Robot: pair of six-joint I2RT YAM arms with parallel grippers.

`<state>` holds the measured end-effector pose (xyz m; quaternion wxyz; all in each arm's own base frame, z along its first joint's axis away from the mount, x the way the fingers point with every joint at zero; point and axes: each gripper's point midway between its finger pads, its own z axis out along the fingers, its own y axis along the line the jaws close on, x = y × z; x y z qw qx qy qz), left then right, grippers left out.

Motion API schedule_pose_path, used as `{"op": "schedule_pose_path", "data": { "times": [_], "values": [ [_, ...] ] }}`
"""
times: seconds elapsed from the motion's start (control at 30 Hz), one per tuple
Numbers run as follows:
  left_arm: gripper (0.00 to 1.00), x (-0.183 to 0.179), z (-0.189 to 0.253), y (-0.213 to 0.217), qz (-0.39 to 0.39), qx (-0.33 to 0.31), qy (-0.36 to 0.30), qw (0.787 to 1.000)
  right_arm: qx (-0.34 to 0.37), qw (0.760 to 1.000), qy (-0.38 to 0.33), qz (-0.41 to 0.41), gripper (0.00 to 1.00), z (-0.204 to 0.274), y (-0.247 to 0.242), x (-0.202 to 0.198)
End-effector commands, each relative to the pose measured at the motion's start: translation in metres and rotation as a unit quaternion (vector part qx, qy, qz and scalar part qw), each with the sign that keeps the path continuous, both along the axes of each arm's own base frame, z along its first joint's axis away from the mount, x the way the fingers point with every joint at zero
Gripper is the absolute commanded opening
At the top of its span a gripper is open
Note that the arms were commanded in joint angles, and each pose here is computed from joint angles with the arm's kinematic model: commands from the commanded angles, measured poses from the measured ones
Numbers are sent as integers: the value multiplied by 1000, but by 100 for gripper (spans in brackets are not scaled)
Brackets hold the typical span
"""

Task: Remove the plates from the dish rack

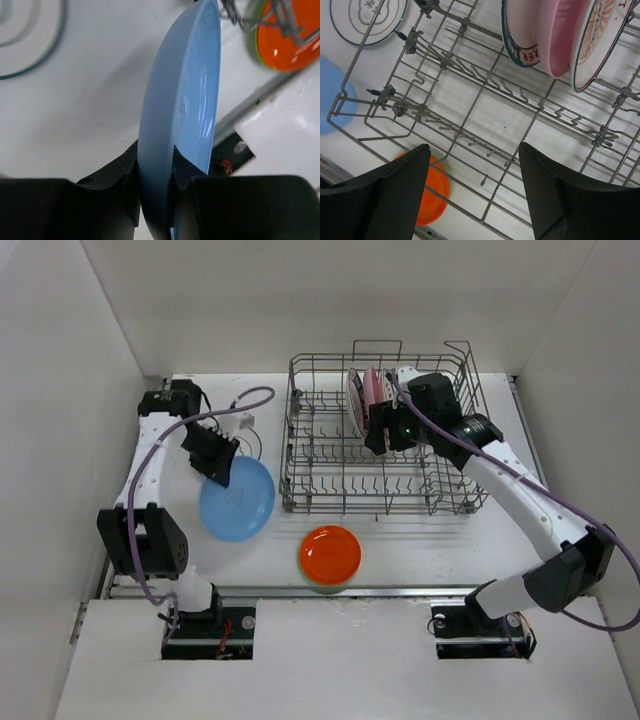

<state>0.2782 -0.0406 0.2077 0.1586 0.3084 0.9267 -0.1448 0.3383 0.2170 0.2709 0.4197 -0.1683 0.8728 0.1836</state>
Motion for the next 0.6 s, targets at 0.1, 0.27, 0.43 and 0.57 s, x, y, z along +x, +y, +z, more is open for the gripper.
{"op": "schedule_pose_path", "data": {
  "times": [0.1,0.27,0.43,0.57],
  "values": [
    [0,-49,-46,3,-92,-64,133,985,17,996,-24,-79,65,18,3,37],
    [0,-39,-77,6,-89,-68,192,975,31,996,-30,-73,54,21,23,58],
    [4,-43,-106,8,-82,-73,279,954,28,997,-31,-67,54,18,46,68],
    [11,-37,-117,14,-60,-54,293,953,17,997,-33,-73,56,10,59,82]
  ]
}}
